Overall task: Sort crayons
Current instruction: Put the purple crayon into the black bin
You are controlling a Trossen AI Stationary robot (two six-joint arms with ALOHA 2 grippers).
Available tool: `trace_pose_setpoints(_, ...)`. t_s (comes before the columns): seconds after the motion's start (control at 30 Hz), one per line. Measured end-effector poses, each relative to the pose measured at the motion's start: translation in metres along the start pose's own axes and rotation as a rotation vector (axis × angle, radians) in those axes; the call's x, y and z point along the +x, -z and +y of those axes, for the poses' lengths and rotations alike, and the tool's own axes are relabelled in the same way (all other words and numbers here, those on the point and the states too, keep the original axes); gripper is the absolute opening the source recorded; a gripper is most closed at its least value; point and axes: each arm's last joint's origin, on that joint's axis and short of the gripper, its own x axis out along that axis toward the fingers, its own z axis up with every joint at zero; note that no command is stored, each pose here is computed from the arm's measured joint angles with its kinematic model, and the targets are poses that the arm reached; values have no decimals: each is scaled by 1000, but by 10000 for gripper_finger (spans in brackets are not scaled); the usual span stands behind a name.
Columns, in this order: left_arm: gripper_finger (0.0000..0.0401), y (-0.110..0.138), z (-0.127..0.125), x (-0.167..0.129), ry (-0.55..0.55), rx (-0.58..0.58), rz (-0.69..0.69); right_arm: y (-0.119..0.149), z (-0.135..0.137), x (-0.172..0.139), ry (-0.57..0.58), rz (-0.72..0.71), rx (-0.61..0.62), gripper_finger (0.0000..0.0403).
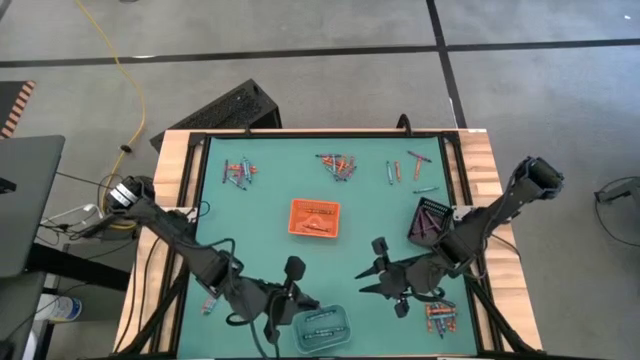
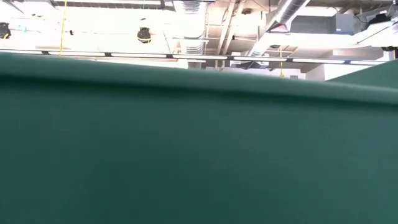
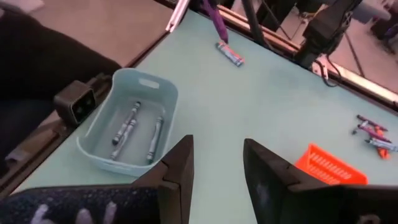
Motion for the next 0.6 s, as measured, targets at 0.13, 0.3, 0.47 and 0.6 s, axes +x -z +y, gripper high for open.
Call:
trace_pose_setpoints(0.13,0,-3,10,4,25,11,-54,5,2,4,11,-81,-11,132)
trace_pose_setpoints(0.3,0,-5,23,9,65,21,-116,8,3,5,49,-190,-44,132)
trace_pose_setpoints(0.47,0,-7,31,12,85,51,-171,5,2,5,71,-249,-90,132)
trace_pose_setpoints(0.6,0,-10,35,12,87,96,-217,0,1,3,64,-298,-118,132)
